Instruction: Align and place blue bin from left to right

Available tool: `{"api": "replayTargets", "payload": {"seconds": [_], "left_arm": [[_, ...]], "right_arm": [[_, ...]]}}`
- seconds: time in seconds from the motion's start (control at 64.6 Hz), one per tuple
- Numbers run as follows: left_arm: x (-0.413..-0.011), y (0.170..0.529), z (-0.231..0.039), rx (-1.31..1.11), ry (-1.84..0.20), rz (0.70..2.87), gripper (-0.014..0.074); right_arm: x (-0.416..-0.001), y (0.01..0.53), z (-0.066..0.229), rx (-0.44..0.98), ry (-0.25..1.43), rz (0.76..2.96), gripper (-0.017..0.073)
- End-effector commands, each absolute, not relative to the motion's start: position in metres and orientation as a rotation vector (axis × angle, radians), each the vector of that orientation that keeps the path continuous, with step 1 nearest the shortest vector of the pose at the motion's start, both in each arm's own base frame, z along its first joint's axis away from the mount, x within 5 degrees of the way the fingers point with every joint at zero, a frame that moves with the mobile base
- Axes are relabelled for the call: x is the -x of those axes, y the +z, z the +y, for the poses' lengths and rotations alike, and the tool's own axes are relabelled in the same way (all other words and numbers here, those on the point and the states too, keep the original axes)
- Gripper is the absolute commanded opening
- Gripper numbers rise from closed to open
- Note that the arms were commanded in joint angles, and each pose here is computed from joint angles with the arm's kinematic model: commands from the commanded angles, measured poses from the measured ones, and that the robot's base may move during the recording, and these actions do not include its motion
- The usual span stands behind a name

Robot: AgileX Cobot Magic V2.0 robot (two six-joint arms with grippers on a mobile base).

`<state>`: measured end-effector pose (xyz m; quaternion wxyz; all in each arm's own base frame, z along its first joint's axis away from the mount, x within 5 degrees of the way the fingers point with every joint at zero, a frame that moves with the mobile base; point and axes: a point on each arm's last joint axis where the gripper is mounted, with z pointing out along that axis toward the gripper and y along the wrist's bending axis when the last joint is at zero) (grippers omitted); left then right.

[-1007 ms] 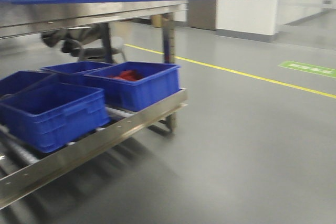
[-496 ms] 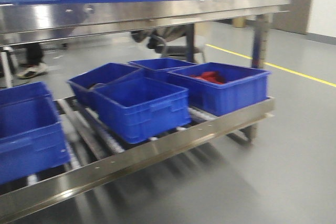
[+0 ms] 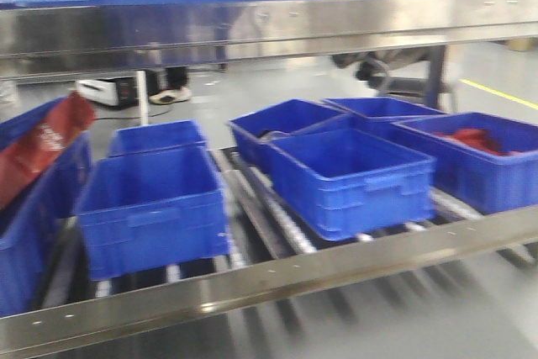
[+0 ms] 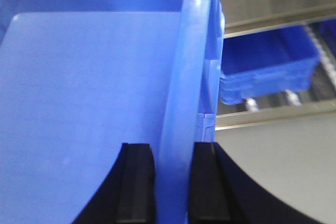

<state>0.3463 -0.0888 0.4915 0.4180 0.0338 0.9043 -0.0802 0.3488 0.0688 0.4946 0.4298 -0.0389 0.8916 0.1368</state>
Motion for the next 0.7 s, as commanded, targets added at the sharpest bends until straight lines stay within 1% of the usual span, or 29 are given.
{"api": "replayTargets", "payload": {"seconds": [0.0,0.681], "left_arm": [[-0.3386,0.5108,-0.0848,-0.087,-0.205,2.154,-0.0111],[-0.3386,0.5108,-0.0848,-0.087,-0.205,2.154,-0.0111]], "right_arm": [[-0.3418,0.5134,0.0658,0.107,0.327,2.102,-0.0071],[-0.3418,0.5134,0.0658,0.107,0.327,2.102,-0.0071]]}}
